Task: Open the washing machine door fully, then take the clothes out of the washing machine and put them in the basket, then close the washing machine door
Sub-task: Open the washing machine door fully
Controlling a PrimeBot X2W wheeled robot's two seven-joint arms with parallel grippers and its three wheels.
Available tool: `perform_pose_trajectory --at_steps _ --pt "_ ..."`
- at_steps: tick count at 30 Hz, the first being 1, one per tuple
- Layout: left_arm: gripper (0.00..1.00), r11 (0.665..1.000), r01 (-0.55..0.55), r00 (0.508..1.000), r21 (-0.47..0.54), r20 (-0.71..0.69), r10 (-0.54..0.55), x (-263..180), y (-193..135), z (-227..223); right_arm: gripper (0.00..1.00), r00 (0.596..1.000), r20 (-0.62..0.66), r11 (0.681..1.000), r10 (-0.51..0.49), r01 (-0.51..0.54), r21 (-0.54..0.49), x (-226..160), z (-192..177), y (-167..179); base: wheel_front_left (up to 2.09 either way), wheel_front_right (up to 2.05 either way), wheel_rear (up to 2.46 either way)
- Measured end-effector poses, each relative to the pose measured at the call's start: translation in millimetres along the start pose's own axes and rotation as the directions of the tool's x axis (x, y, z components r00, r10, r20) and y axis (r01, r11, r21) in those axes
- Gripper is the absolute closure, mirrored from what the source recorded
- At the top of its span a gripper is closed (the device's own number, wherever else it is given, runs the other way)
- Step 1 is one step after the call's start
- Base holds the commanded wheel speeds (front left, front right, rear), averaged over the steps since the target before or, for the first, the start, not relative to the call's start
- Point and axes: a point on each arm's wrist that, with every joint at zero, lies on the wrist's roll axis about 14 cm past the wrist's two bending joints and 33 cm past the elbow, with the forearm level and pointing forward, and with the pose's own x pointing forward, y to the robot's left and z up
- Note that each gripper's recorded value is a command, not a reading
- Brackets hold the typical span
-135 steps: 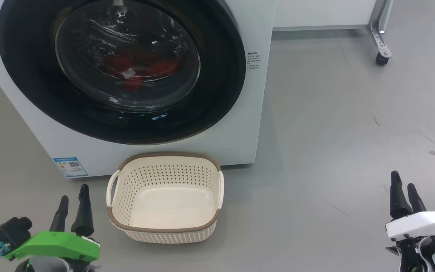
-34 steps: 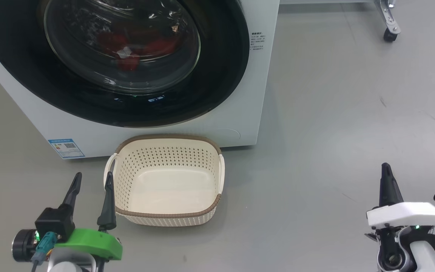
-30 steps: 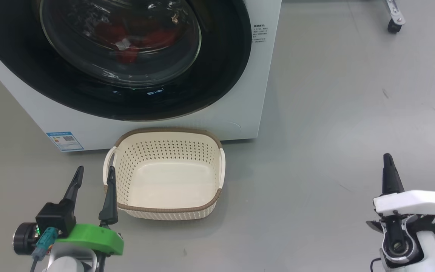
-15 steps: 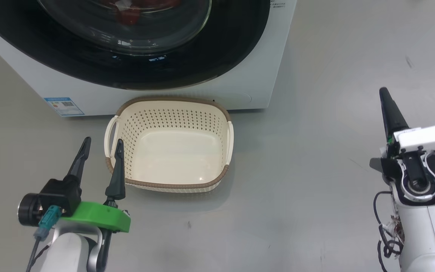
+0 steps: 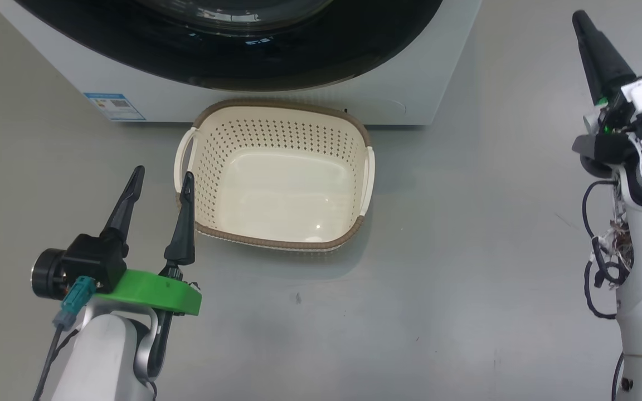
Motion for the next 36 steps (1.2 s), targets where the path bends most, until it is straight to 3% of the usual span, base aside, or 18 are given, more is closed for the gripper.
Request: perform_pose_trajectory --at_steps 9,16,36 --pt "0.00 1.000 -0.024 1.000 0.009 -0.013 0.024 2.5 11.6 -4.5 1.00 0.991 -0.129 0.998 0.043 -0.038 0.040 42.9 -19.9 15.0 0.00 0.00 0.00" --pt "0.00 0.998 -0.054 0.998 0.020 -0.020 0.055 0.8 23.7 -6.5 1.00 0.986 -0.152 0.997 0.066 -0.058 0.053 71.8 -17.5 27.8 0.00 0.00 0.00" --pt "0.00 0.996 -0.089 0.995 0.002 -0.045 0.089 0.1 36.6 -14.5 1.00 0.956 -0.292 0.999 0.030 -0.025 0.021 130.2 -41.4 29.3 0.00 0.00 0.00"
